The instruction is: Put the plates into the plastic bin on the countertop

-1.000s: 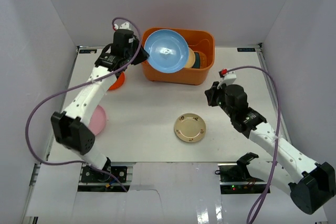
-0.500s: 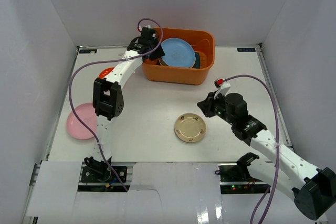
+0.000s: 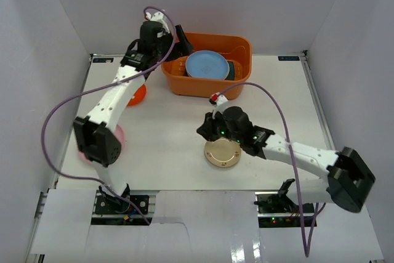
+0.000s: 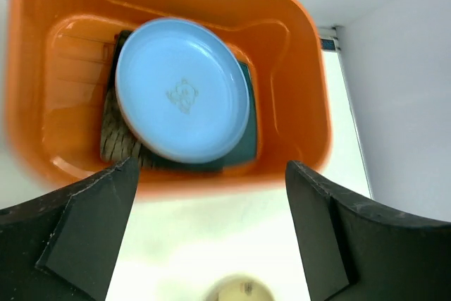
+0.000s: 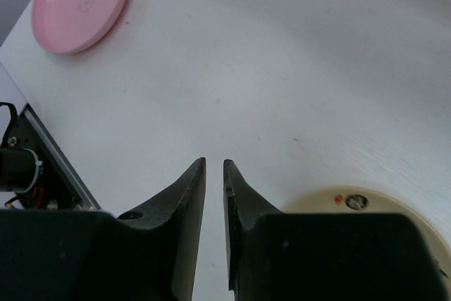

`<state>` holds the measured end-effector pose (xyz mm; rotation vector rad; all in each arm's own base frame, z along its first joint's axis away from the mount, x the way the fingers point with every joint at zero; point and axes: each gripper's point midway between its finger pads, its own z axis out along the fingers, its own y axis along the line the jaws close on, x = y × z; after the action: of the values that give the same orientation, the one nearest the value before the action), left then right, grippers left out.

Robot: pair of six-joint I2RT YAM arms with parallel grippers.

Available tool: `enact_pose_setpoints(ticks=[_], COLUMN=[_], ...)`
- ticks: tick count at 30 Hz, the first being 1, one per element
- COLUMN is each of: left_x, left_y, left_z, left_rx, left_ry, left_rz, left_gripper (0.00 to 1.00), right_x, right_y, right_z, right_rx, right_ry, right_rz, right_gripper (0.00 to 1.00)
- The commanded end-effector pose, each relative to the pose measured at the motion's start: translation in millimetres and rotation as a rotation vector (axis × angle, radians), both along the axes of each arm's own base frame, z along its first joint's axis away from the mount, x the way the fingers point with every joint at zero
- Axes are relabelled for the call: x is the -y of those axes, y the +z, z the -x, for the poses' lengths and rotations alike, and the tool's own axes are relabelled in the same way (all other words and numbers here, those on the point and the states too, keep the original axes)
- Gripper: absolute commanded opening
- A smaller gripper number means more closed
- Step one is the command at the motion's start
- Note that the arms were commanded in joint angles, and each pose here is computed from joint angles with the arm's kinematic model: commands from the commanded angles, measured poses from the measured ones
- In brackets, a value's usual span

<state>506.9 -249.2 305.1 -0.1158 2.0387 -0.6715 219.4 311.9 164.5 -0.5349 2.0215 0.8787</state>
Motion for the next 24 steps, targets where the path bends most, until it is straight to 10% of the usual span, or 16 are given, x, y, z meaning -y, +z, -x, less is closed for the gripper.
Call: enact_pose_setpoints(ticks=[1, 9, 15, 24], left_x=[-32.2, -119.7, -135.6, -126.0], left_y=[65.4, 97.8, 82.5, 47.0], left_z=[75.1, 224.8, 266.8, 299.6], left_rx=[0.159, 0.343, 0.331, 0.284], left_ry=[-0.049, 0.064, 0.061, -0.036], left_rz=[-0.026, -0.029, -0.018, 0.038], left_gripper=[0.96, 0.98, 0.98, 0.98], right_x=[-57.0, -185.1, -253.9, -332.7], right_y=[34.2, 12.8, -38.2, -98.0], right_z=[-1.9, 12.3, 11.1, -12.7], right_rx=[0.043, -0.064, -0.142, -0.153], right_ry=[0.051, 0.181, 0.192, 0.125], right_rz=[-0.108, -0.122, -0.078, 0.010], right_gripper=[0.23, 0.44, 0.70, 0.72])
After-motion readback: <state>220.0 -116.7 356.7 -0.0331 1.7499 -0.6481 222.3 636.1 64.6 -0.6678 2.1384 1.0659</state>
